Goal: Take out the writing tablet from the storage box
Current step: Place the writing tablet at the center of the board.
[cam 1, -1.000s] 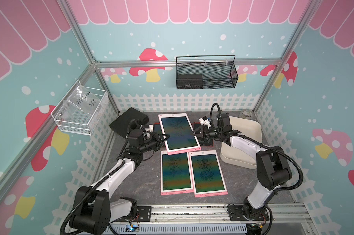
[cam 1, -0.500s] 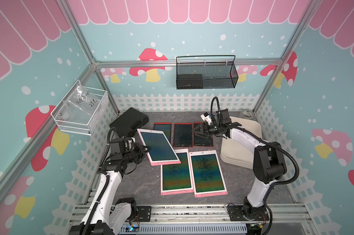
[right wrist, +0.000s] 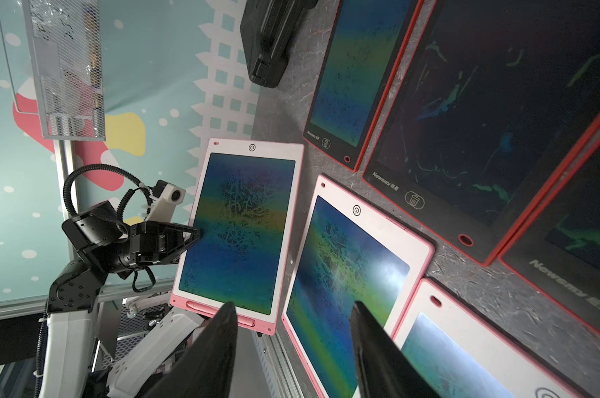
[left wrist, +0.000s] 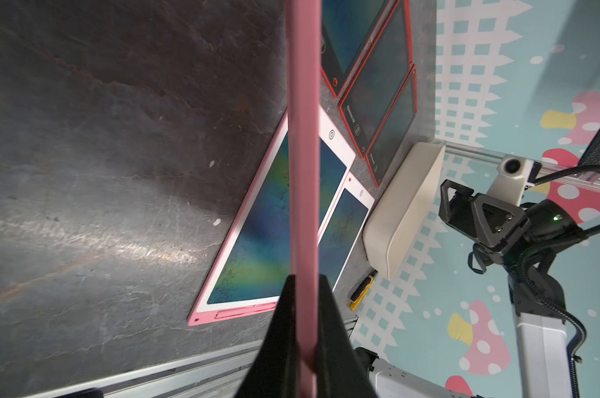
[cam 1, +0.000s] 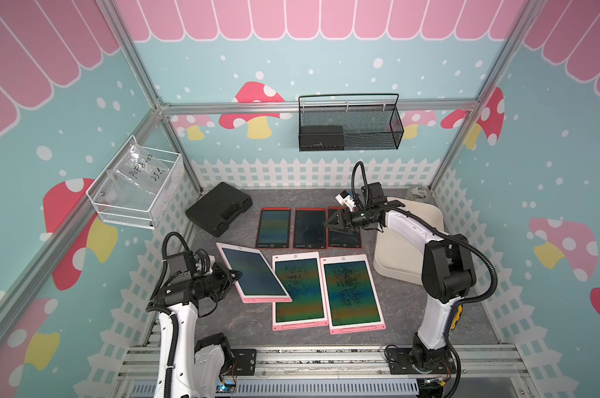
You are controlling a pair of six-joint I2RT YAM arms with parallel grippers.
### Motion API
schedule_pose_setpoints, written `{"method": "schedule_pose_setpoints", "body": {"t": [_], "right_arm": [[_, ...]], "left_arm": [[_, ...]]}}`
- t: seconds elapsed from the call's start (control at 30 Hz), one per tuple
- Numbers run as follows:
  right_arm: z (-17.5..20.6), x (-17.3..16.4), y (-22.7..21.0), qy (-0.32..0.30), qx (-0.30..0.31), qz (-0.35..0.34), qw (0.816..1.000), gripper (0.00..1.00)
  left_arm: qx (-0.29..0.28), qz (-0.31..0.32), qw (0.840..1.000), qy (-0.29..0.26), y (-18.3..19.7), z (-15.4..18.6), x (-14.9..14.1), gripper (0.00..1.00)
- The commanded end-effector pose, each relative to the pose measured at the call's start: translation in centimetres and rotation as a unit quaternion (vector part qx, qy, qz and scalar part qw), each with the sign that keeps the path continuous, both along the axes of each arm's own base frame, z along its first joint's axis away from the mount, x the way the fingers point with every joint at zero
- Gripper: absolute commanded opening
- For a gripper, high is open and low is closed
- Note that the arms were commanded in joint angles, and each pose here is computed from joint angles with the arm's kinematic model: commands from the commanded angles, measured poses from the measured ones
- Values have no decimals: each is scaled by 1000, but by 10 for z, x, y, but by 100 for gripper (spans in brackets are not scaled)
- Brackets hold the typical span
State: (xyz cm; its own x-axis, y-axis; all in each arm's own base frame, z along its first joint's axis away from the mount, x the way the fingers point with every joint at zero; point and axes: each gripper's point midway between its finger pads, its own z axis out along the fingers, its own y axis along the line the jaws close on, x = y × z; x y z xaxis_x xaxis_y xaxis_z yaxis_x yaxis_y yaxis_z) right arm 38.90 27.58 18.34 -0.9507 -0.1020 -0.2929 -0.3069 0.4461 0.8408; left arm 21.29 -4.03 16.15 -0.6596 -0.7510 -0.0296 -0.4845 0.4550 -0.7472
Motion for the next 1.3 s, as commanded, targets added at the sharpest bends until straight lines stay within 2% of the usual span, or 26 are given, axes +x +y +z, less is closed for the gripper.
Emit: {"method": "schedule_pose_setpoints", "body": {"t": [0.0,0.37,0.63,1.07,1.27], "right_arm": [[-6,-10,10,-6,-16,32,999,55],[-21,-31,52,-8,-52,104,993,54],[-32,-36,73,-12,-70,130,989,53],[-43,-51,103,-20,-59,183,981,51],[-55,-67,111,12,-54,199,978,50]], "left_arm": [[23,-25,999,2,-1,5,-13,1],[69,-80,993,57,12,-5,-21,1],[20,-78,995,51,21,-2,-6,3],[31,-83,993,81,33,-10,4,5],[25,-83,991,98,37,-16,7,5]]}}
